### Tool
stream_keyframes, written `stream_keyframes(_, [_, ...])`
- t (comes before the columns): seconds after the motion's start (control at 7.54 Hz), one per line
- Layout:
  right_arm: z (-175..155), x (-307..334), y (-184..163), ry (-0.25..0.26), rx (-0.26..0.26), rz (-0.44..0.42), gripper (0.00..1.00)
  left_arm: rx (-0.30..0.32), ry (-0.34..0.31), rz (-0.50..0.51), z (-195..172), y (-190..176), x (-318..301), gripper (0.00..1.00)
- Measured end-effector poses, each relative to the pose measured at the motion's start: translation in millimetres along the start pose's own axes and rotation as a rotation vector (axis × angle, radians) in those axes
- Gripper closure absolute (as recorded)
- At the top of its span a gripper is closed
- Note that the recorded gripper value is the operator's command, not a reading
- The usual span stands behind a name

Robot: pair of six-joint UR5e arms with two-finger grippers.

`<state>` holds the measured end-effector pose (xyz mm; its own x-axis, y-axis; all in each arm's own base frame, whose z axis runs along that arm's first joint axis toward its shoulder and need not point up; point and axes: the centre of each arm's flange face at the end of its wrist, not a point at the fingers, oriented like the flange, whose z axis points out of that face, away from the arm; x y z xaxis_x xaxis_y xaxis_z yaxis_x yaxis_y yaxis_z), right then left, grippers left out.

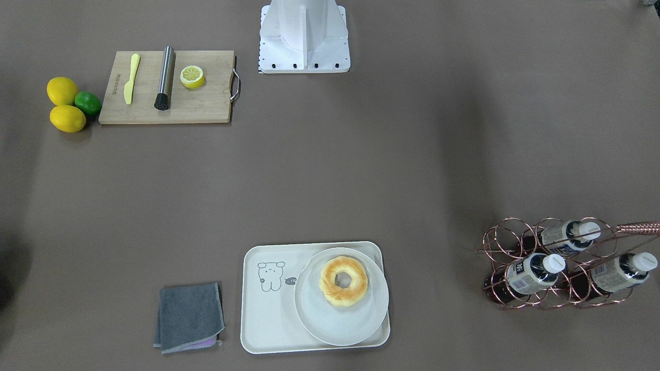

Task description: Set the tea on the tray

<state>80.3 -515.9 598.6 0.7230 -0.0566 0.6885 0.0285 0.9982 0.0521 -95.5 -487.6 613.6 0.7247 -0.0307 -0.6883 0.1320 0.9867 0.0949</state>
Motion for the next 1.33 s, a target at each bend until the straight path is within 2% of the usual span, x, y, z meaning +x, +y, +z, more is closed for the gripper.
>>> stream_keyframes(1.33, [-3.4, -2.9, -3.6, 0.001, 0.007, -0.006, 0.00, -0.001, 0.000, -0.003, 1.0, 1.1, -1.0, 0.02])
